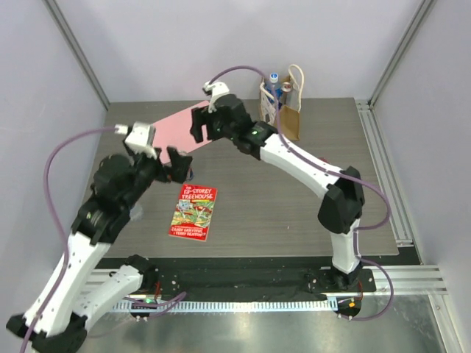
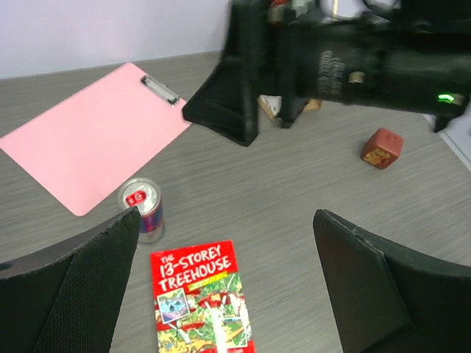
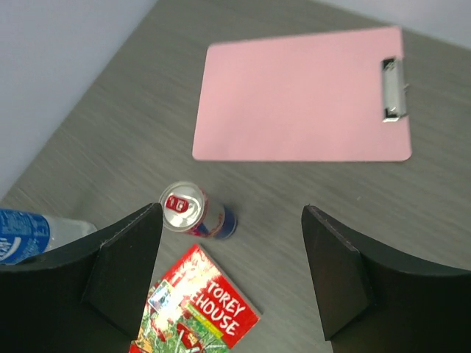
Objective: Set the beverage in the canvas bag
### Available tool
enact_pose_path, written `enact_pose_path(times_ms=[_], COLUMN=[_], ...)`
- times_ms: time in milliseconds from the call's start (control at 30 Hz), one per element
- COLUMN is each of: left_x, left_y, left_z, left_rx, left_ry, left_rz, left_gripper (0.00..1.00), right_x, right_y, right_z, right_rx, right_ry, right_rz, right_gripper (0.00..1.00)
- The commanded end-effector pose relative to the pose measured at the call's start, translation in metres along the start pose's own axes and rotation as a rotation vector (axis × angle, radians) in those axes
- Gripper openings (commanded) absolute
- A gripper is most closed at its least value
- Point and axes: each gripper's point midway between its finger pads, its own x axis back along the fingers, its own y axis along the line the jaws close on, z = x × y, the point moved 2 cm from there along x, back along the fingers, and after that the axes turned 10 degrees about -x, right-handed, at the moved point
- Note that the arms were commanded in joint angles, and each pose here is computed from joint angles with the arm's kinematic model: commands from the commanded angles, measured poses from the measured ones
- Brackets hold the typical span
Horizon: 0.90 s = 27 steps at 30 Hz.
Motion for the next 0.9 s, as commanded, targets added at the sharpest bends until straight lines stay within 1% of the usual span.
enact_pose_path(times_ms=[0,33,67,100,133,233,400,533,667,800,867], left_x=[0.024,0.039,0.04,0.044,0.05,0.055,0.059,0.061,0.061,0.061,0.061], left_y=[0.012,0.016,0.019,0.024,0.027,0.035,0.035,0.036,0.037,0.037,0.038], left_z=[0.008,0.003,0.011,0.007,0.005,0.004,0.002,0.002,0.001,0.002,0.003], left_rx=[-0.046,-0.041,-0.038,-0.031,-0.026,-0.004,0.007,0.008,0.008,0.006,0.007], left_ry=[-0.168,-0.219,-0.217,-0.254,-0.283,-0.291,-0.316,-0.324,-0.326,-0.325,-0.32], left_rz=[-0.055,-0.079,-0.098,-0.134,-0.15,-0.201,-0.202,-0.208,-0.215,-0.216,-0.218], left_gripper=[1.0,1.0,1.0,1.0,1.0,1.0,1.0,1.0,1.0,1.0,1.0], right_x=[-0.016,-0.019,-0.03,-0.032,-0.036,-0.05,-0.062,-0.072,-0.079,-0.089,-0.094], right_y=[0.029,0.033,0.034,0.045,0.047,0.053,0.055,0.049,0.051,0.05,0.045], right_z=[0.015,0.019,0.037,0.037,0.041,0.064,0.088,0.098,0.105,0.117,0.119], right_rx=[0.034,0.037,0.047,0.054,0.067,0.116,0.161,0.189,0.196,0.224,0.228], right_ry=[0.018,0.025,0.068,0.067,0.078,0.118,0.16,0.17,0.179,0.186,0.179], right_rz=[0.001,-0.004,-0.011,-0.033,-0.032,-0.008,0.003,0.029,0.019,0.029,0.062], right_gripper=[0.82,0.83,0.83,0.84,0.84,0.86,0.86,0.84,0.8,0.8,0.79])
